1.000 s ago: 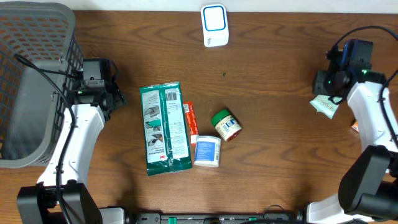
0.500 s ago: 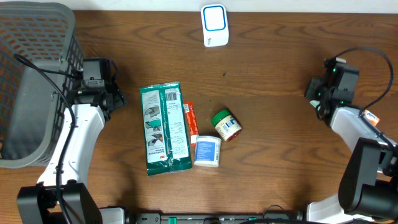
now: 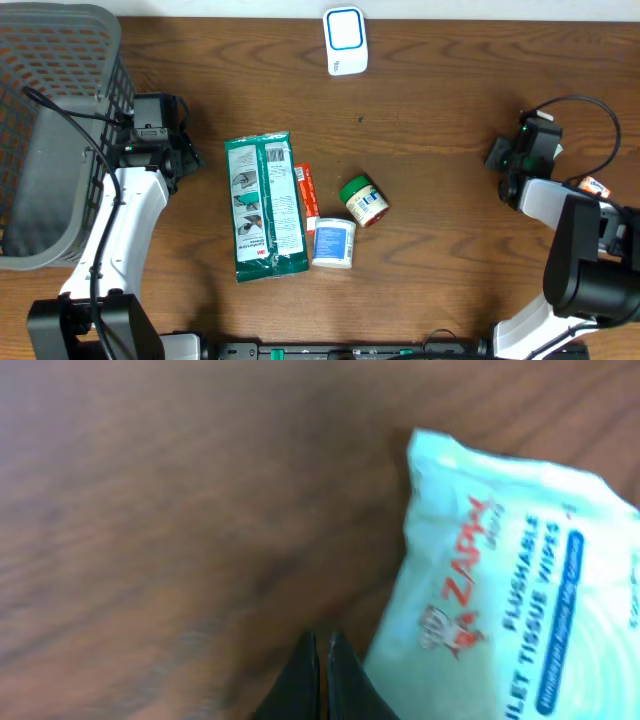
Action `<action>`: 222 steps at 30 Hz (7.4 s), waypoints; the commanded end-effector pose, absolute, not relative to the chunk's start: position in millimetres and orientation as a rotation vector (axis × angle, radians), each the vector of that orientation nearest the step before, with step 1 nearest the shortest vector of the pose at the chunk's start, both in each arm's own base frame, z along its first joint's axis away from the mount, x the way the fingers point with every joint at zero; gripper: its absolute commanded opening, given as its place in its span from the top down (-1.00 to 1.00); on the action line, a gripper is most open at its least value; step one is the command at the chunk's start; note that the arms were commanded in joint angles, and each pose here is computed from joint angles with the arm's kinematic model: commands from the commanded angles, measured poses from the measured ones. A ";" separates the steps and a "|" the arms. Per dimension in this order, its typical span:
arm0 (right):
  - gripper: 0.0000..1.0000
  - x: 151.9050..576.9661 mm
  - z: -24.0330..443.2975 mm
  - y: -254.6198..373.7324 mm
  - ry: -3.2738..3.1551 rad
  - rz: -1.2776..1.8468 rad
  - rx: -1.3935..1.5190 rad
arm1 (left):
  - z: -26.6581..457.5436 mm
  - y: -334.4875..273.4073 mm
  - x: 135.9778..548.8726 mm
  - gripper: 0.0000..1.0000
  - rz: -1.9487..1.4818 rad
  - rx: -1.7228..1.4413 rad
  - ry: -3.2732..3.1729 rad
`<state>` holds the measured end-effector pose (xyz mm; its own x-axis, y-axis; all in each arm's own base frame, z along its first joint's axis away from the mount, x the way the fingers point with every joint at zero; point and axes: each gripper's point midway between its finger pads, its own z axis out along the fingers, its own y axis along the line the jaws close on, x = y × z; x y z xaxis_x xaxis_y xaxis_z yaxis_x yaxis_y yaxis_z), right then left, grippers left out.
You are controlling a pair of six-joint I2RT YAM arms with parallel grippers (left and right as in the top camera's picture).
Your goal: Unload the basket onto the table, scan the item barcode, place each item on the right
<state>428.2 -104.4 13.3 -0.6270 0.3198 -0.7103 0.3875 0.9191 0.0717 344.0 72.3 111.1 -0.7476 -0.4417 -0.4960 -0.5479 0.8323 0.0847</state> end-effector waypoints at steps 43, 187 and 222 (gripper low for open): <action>-0.98 316.8 176.3 119.1 2.365 0.551 -0.273 | 105.0 75.3 339.8 -0.72 0.333 -0.747 2.557; -0.99 315.4 186.5 -105.6 2.474 -0.103 0.851 | 47.4 -235.7 197.8 -0.39 -0.259 0.355 3.123; -0.99 315.4 186.5 -105.6 2.474 -0.103 0.851 | 84.4 -181.4 233.4 0.31 0.133 0.278 2.854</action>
